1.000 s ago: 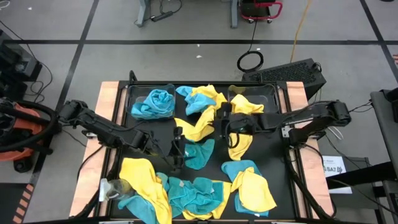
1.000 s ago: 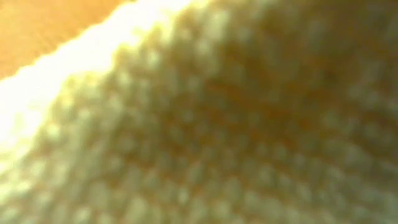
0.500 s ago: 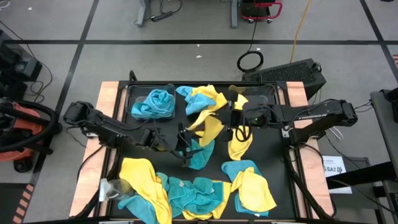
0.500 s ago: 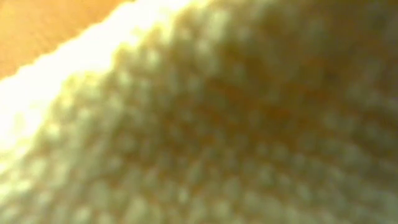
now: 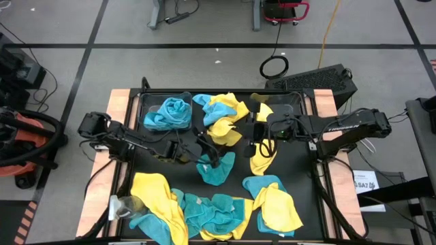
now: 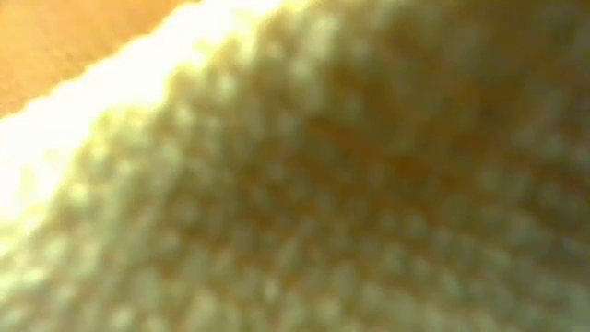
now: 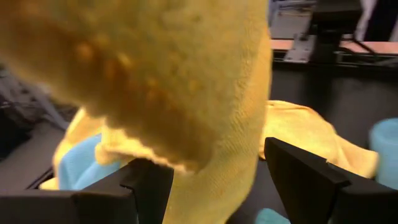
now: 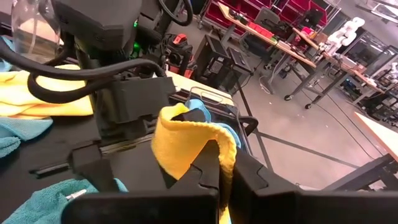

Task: Sort microfiber towel by color & place in baskets
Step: Put the yellow microfiber cloth into the right transparent bin

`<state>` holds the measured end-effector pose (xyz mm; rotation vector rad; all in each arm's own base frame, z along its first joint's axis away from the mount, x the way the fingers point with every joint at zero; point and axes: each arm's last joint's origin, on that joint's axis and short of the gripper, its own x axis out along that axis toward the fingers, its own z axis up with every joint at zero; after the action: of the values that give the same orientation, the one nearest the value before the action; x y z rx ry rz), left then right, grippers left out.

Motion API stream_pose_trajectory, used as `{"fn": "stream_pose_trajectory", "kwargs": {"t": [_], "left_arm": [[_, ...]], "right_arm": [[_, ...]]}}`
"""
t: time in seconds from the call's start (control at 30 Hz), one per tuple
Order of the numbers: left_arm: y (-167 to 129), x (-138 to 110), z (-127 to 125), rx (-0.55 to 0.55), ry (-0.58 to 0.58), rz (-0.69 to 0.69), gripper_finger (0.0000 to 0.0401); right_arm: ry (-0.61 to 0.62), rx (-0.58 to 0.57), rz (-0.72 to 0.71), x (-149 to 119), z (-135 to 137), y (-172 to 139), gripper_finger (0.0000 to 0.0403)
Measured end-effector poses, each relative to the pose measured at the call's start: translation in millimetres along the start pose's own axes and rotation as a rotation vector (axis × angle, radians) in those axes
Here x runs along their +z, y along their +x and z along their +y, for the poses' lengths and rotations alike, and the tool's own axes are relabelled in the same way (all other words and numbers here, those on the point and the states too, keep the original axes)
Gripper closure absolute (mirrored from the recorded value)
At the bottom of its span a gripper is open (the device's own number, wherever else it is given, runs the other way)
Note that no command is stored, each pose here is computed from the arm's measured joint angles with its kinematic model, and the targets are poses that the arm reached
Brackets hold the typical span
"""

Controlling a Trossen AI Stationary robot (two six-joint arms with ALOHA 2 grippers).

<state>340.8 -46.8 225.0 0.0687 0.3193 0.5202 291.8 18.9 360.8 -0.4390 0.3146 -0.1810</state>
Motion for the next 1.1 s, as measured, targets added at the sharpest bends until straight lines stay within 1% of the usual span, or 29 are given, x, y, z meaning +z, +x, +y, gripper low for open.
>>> {"fn": "stream_pose_trajectory", "kwargs": {"t": [0.1, 0.23, 0.3, 0.57, 0.7, 0.8, 0.9, 1.0, 1.07, 1.1], "left_arm": [[0, 2, 0, 0.008, -0.012, -0.014, 0.0146], [-6, 1, -10, -0.099, -0.002, -0.009, 0.0146], [-11, -1, -16, -0.119, 0.013, -0.002, 0.0146], [-22, -2, -26, -0.074, 0.033, -0.020, 0.0146], [-25, -2, -26, 0.004, 0.068, -0.032, 0.0146], [-25, -1, -26, 0.016, 0.084, -0.044, 0.0146], [-17, 1, -19, -0.039, 0.071, -0.038, 0.0146], [1, -1, -10, -0.135, -0.008, -0.016, 0.0146], [12, -5, -6, -0.152, -0.027, -0.013, 0.0146], [17, -6, -4, -0.143, -0.035, -0.019, 0.0146]], "right_arm": [[-0.004, 0.002, -0.001, 0, 1, 0, 0.0402], [-0.005, 0.003, 0.001, 0, 1, 0, 0.0402], [-0.007, 0.006, 0.008, -1, 1, 0, 0.0402], [-0.009, 0.008, 0.013, -1, 1, 0, 0.0402], [-0.007, 0.010, 0.019, -2, 2, 0, 0.0402], [0.001, 0.014, 0.029, -3, 2, 0, 0.0402], [0.002, 0.013, 0.024, -2, 2, 0, 0.0402], [0.010, 0.007, 0.002, 0, 1, 0, 0.0402], [0.017, 0.024, -0.021, 2, 1, 0, 0.0402], [0.026, 0.031, -0.034, 3, 1, 0, 0.0402]]}}
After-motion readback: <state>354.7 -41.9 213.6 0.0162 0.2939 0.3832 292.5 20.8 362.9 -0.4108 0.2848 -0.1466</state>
